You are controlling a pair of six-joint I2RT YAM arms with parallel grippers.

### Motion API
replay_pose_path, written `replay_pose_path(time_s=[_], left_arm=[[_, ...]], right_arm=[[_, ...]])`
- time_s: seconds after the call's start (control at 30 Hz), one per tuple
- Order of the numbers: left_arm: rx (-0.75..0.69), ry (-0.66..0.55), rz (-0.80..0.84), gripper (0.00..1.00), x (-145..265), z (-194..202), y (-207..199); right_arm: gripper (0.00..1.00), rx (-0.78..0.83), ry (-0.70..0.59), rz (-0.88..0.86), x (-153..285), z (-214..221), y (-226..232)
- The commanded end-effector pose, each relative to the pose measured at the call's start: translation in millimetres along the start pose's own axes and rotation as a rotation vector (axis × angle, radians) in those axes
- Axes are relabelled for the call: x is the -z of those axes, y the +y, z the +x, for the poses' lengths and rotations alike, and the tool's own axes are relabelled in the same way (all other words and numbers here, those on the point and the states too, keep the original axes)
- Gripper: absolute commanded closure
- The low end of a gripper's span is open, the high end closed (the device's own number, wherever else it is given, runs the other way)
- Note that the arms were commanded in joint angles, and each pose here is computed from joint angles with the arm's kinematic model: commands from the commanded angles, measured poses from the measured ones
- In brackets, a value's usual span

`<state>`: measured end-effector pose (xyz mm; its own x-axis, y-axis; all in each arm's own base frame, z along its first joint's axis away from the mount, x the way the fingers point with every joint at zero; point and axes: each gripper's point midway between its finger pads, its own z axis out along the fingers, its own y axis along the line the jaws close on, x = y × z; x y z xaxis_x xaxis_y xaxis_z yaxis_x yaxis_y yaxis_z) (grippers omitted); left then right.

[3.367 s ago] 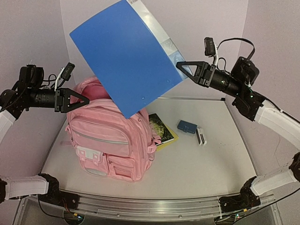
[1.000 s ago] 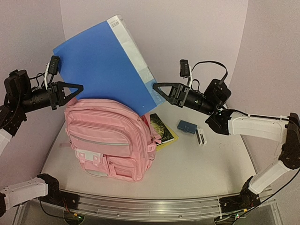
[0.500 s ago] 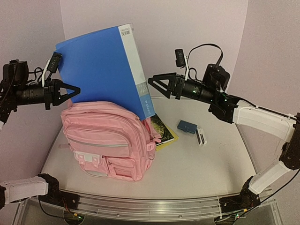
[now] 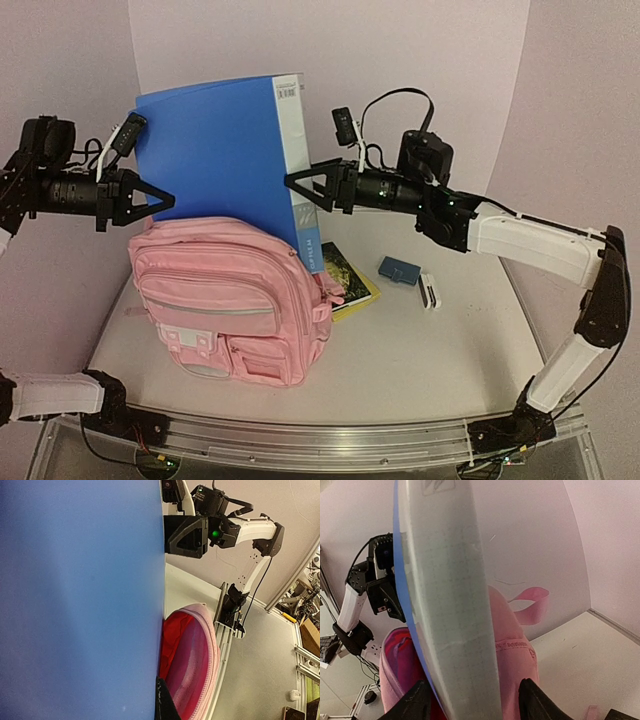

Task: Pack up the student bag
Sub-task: Place the files in the student bag.

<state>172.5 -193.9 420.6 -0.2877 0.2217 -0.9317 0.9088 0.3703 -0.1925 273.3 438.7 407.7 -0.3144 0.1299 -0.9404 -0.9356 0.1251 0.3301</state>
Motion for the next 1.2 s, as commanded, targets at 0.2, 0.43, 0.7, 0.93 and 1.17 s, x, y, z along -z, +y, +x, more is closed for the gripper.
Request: replay_pose_path(time_s=[0.2,0.43,0.7,0.93,1.17], left_arm=[[-0.032,-0.057,-0.153,0.51,9.5,-11.7,17.9],[-0.001,-0.078,-0.169,0.28,7.4,-11.7,23.4],[0.019,-0.107,-0.348,0.1,26.7,-4.9,37.8],[0.069,-0.1,-0.438,0.02,33.8,-3.7,51.0],[0.048,-0.143,-0.408,0.0,36.0,-14.4,42.6]], right_arm=[[1.0,0.094,-0.143,-0.016,-2.1,-34.9,48.6],[1.0,0.1,-0.283,0.005,-3.9,-38.0,53.7],[1.0,0.059,-0.206,-0.019,-25.3,2.4,51.8],[1.0,0.044,-0.105,0.005,-12.1,33.9,48.5],[0.93,0.018,-0.031,-0.005,-14.3,62.1,43.4]])
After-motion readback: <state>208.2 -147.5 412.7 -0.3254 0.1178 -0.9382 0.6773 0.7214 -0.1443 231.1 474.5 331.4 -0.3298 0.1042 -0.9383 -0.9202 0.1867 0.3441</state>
